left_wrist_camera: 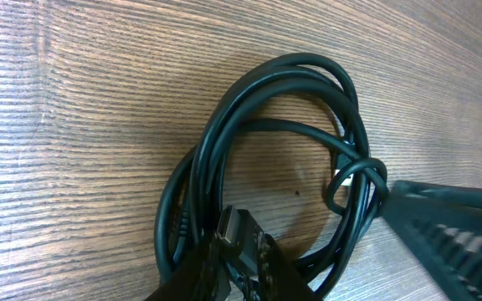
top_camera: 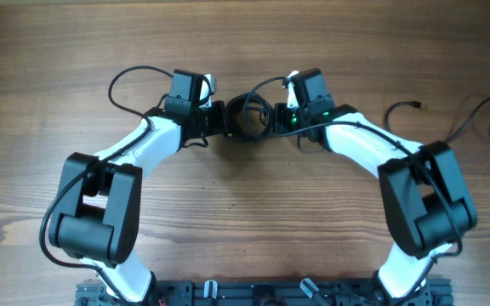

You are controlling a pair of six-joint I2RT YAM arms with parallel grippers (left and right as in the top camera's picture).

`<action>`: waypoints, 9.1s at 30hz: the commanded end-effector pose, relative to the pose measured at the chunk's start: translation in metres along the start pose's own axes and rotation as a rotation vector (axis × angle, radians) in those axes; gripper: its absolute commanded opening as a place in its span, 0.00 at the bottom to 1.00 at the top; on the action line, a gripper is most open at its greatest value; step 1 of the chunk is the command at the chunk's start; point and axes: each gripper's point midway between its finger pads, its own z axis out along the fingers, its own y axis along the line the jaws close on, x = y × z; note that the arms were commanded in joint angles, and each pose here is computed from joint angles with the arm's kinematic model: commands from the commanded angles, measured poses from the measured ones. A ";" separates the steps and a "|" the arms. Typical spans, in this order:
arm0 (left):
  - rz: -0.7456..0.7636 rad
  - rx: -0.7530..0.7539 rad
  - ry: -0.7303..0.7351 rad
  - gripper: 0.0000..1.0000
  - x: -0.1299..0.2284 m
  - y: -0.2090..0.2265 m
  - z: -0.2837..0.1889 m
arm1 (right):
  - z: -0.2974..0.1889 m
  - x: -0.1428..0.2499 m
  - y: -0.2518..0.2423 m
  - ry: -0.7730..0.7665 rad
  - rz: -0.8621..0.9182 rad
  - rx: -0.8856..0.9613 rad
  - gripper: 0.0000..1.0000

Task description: Untangle cables

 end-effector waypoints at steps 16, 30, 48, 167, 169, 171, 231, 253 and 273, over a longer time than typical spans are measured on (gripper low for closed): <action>0.012 0.009 -0.029 0.18 -0.007 -0.005 -0.007 | -0.009 0.037 0.045 0.171 0.191 -0.152 0.04; -0.131 -0.121 -0.018 0.09 -0.026 0.039 -0.052 | -0.018 0.072 0.096 0.268 0.109 -0.231 0.30; -0.222 -0.166 0.458 0.04 0.093 0.035 -0.039 | -0.008 0.073 0.090 0.187 0.020 -0.084 0.13; -0.300 -0.676 0.248 0.04 0.096 0.149 -0.045 | 0.014 0.061 0.075 0.158 -0.152 -0.102 0.04; -0.299 -0.676 0.248 0.04 0.096 0.149 -0.045 | 0.014 0.057 0.036 0.117 -0.051 0.126 0.04; -0.299 -0.675 0.248 0.04 0.096 0.149 -0.045 | 0.009 0.056 0.012 0.086 0.063 0.263 0.04; -0.157 -0.210 0.151 0.04 0.011 0.085 -0.079 | -0.034 0.057 0.125 0.260 -0.150 -0.631 0.31; 0.100 0.004 0.182 0.04 0.014 0.048 -0.083 | 0.000 0.058 0.001 0.188 0.137 0.126 0.47; 0.163 0.087 0.199 0.04 0.019 0.035 -0.084 | -0.020 0.056 0.074 0.304 0.106 -0.415 0.54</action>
